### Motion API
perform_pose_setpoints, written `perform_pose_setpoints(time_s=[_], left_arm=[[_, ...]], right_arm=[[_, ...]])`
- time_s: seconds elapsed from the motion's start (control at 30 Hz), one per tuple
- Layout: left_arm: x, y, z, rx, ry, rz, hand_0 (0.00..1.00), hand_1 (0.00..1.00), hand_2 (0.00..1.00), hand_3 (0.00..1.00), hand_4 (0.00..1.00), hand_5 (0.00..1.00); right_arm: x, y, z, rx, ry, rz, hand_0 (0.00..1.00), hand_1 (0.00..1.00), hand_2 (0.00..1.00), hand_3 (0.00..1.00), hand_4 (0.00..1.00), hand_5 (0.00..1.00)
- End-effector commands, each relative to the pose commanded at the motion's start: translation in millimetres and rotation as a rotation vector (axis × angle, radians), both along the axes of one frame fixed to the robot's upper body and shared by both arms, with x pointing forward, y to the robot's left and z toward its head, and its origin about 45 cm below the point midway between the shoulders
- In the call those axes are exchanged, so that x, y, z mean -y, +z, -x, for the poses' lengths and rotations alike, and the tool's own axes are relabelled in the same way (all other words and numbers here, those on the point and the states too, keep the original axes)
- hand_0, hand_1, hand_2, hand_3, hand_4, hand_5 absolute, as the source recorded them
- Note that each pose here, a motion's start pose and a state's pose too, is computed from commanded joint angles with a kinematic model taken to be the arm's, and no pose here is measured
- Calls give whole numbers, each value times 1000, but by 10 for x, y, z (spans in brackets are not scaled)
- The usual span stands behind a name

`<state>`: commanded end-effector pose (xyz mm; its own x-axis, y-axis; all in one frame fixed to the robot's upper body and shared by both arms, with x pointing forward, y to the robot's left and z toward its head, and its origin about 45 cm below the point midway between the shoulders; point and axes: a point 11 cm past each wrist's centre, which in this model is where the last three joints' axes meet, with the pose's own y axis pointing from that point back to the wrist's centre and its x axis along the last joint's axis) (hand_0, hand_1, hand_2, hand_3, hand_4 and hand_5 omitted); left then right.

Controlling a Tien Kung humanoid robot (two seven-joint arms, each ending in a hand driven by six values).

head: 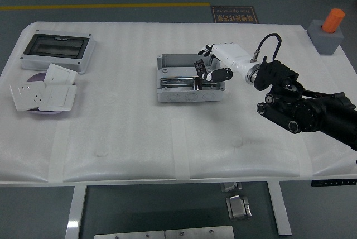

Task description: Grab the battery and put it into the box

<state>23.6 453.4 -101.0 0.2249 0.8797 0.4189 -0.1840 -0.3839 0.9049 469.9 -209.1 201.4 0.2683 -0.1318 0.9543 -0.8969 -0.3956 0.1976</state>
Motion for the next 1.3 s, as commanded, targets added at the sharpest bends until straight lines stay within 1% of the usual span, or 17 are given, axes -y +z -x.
perform_pose_setpoints(time_s=[0.07,0.1,0.27,0.3,0.33,0.47,0.67,0.7,0.8,0.87,0.9,1.07,1.1,1.27,1.3], left_arm=[[-9,3,0,-2,0,-2,590,617,497,657,595,377],[-12,4,1,-2,0,-3,590,617,496,657,595,376],[-18,5,13,-6,0,-4,590,617,496,657,595,376],[-18,5,19,-8,0,-4,590,617,496,657,594,377],[-18,4,25,-9,1,-4,590,617,496,657,594,377],[-10,-3,68,-17,8,-3,590,617,496,657,594,377],[-6,-16,222,-47,28,-2,590,617,496,656,594,375],[-8,-17,247,-53,31,-3,590,617,495,655,589,373],[-18,-16,309,-66,40,-5,590,617,495,655,589,373],[-28,-13,327,-72,44,-7,590,617,495,655,589,373],[-32,-12,333,-73,46,-9,589,617,494,654,588,372],[-50,-5,353,-77,50,-12,589,617,494,654,588,372],[-52,-4,355,-77,52,-13,590,617,494,654,589,372],[-48,-7,362,-85,62,-15,590,617,494,654,589,372],[-45,-9,364,-87,65,-15,589,618,494,653,588,370]], right_arm=[[-6,-12,4,-3,0,4,741,721,798,854,869,534],[-6,-18,5,-4,-1,5,838,776,863,966,998,720],[27,-21,9,-5,-12,-1,838,776,863,966,998,720],[43,-6,8,-2,-18,-9,870,802,880,985,998,729],[63,12,7,1,-25,-19,870,802,880,985,998,729],[195,60,52,15,-57,-63,870,802,880,985,998,729],[416,86,214,37,-105,-127,876,804,882,988,998,732],[443,88,244,39,-111,-137,870,800,873,971,998,734],[547,126,326,56,-139,-167,870,800,873,971,998,734],[610,149,382,68,-157,-183,870,800,873,971,998,734],[650,164,413,77,-168,-188,852,780,834,925,998,729],[830,211,555,103,-219,-210,852,780,834,925,998,729],[873,218,584,108,-229,-208,741,709,762,829,998,644],[975,188,686,119,-236,-146,741,709,762,829,998,644],[989,173,697,121,-239,-132,628,649,706,772,942,491]])
